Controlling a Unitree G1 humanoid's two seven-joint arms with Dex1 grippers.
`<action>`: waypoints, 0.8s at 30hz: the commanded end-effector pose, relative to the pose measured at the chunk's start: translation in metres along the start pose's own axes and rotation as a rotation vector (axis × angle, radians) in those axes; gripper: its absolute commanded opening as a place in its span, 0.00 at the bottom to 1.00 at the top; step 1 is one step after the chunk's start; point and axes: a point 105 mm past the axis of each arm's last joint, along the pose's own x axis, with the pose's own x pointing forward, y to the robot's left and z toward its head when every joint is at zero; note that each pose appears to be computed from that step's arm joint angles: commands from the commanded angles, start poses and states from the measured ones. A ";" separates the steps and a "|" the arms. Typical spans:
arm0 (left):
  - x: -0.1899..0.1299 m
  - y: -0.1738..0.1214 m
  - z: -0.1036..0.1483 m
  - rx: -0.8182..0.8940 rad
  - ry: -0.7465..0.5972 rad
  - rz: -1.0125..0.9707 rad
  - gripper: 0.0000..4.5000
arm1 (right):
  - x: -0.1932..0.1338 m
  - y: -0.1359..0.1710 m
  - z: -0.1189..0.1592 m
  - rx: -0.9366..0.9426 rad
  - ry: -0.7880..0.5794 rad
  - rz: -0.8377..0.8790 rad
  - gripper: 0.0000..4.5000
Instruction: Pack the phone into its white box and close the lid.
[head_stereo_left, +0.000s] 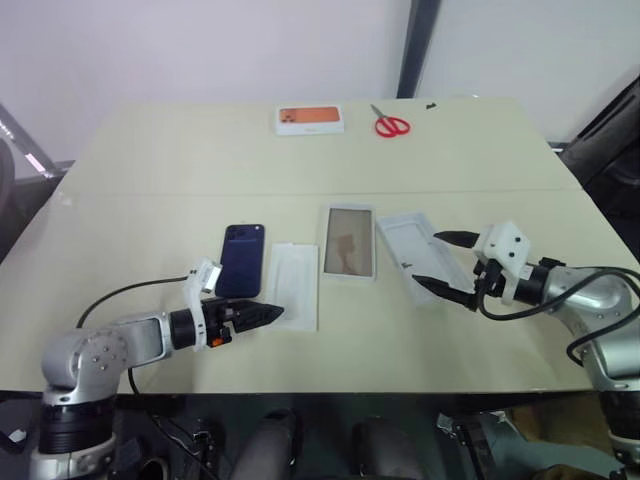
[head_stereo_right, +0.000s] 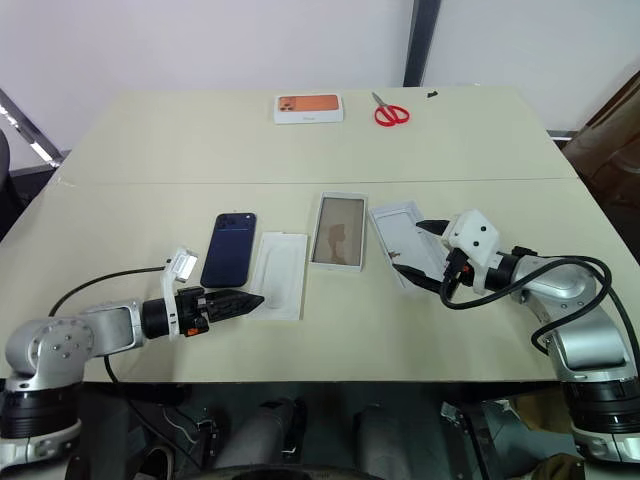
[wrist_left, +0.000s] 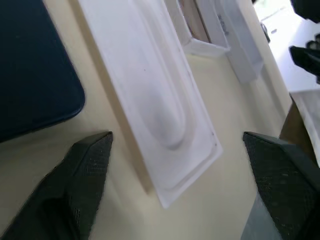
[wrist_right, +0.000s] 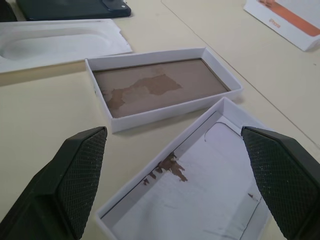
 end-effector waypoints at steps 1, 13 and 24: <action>0.000 0.004 -0.004 -0.025 0.011 0.017 0.60 | -0.002 -0.004 0.016 -0.054 -0.038 -0.018 1.00; -0.002 0.011 -0.003 -0.052 0.024 0.031 0.16 | 0.001 -0.006 0.019 -0.067 -0.047 -0.030 1.00; 0.003 -0.001 0.000 -0.074 0.039 -0.055 0.16 | 0.005 -0.006 0.020 -0.072 -0.055 -0.035 1.00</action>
